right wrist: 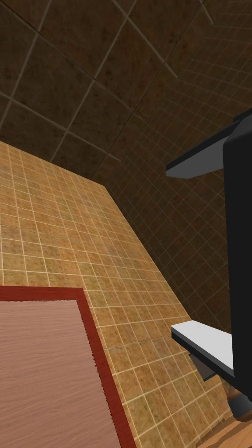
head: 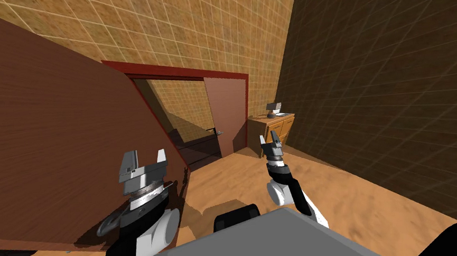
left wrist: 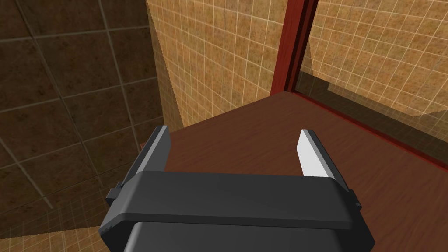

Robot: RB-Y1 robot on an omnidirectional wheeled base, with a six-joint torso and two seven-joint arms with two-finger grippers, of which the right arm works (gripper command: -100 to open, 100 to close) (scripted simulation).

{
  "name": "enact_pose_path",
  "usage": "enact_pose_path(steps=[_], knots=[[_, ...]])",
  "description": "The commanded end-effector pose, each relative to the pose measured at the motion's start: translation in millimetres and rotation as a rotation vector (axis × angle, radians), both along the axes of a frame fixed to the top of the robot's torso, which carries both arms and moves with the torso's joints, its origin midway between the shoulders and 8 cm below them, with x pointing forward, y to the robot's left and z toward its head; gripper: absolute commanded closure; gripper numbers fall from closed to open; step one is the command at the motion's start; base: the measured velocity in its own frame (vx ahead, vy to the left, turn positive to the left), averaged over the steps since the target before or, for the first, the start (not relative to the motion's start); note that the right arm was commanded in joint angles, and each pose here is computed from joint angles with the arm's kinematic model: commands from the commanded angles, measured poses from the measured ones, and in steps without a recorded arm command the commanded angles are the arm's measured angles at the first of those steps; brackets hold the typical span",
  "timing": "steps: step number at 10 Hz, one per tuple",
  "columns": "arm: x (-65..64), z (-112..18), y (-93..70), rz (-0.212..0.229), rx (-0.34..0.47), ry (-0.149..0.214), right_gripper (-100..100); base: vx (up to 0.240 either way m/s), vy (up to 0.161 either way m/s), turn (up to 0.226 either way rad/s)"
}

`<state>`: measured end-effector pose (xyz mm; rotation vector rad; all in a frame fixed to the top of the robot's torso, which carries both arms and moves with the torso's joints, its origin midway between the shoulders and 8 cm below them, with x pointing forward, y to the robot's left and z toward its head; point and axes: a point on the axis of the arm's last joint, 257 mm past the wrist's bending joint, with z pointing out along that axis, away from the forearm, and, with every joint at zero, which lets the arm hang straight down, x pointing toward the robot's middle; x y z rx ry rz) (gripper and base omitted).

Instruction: Pull the door open

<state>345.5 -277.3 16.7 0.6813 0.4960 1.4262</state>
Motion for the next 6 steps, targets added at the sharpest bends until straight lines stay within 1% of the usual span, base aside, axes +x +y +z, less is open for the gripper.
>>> enact_pose_path(steps=[1,6], knots=[[5.9,-11.3,2.0,0.005,0.002,0.020,-100,0.083,-0.002,0.094],[27.6,-47.2,-2.1,0.014,0.011,0.086,-100,0.091,0.014,0.100]])
